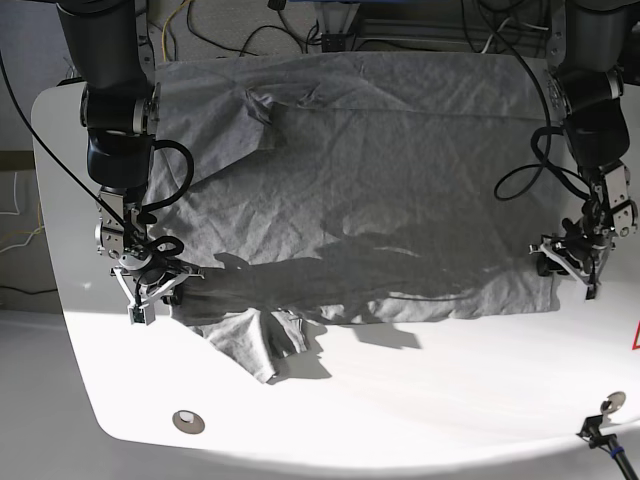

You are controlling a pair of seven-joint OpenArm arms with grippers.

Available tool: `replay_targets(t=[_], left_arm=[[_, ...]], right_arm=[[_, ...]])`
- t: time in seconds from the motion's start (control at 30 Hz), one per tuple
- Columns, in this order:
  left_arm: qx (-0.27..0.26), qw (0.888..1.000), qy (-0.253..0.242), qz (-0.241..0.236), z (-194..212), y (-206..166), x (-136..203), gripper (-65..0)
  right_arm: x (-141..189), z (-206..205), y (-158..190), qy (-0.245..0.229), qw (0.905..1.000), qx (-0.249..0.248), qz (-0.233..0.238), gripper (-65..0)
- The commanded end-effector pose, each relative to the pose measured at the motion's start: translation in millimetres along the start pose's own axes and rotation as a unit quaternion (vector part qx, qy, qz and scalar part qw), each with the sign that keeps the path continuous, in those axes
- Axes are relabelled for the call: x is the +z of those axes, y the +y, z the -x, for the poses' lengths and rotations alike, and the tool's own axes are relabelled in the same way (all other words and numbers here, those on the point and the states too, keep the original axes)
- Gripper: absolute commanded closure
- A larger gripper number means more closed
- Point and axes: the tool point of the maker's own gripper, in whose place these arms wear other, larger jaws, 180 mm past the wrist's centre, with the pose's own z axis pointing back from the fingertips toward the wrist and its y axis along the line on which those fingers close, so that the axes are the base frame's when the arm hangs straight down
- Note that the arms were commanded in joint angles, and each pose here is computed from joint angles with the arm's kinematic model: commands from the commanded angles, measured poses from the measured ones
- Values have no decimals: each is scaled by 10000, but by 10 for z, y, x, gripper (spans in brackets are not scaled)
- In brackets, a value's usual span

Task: Fold the T-shirt properly
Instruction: 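Grasp the hem corners with both grippers, then lift the hem and fold it over toward the collar with both grippers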

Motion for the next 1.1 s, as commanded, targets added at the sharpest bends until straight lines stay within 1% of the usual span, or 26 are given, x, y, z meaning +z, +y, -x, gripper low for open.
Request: replay_targets(t=[0.0, 0.07, 0.1, 0.27, 0.4, 0.47, 0.5, 0.57, 0.63, 0.73, 0.83, 0.93, 1.07], left_arm=[[-65, 9999, -136, -9, -164, 30, 31, -107], [-57, 9999, -140, 1, -164, 21, 27, -18], [-55, 9999, -151, 2, -171, 20, 28, 0], [-52, 9998, -172, 1, -184, 21, 32, 0], [-45, 9997, -231, 26, -216, 20, 43, 0], [-100, 9982, -562, 190, -395, -50, 84, 0], [-99, 9980, -588, 213, -370, -59, 98, 0], [-125, 9967, -758, 252, -459, -85, 142, 0], [-144, 9956, -879, 284, -480, -110, 193, 0], [-194, 9936, -1063, 329, -537, -150, 268, 0], [-270, 9920, -1184, 357, -548, -179, 348, 0], [-416, 9916, -1176, 353, -545, -200, 421, 0], [-779, 9891, -1221, 274, -541, -191, 586, 0]], right_arm=[[14, -187, -71, -141, 9999, 55, 59, 0], [14, -187, -71, -141, 9999, 55, 59, 0], [14, -187, -71, -141, 9999, 55, 59, 0], [17, -216, -67, -177, 9998, 70, 56, 0], [99, -413, -7, -477, 9984, 309, 11, 0], [154, -468, 29, -453, 9979, 453, -4, 0], [188, -506, 54, -457, 9975, 540, -13, 0], [274, -564, 97, -511, 9963, 696, -22, 0], [388, -656, 44, -628, 9956, 692, 72, 0], [537, -726, -34, -658, 9949, 730, 220, 0], [682, -755, -8, -635, 9933, 923, 276, 0], [867, -750, -62, -613, 9902, 1192, 380, 0], [1051, -687, -5, -492, 9875, 1435, 429, 0]])
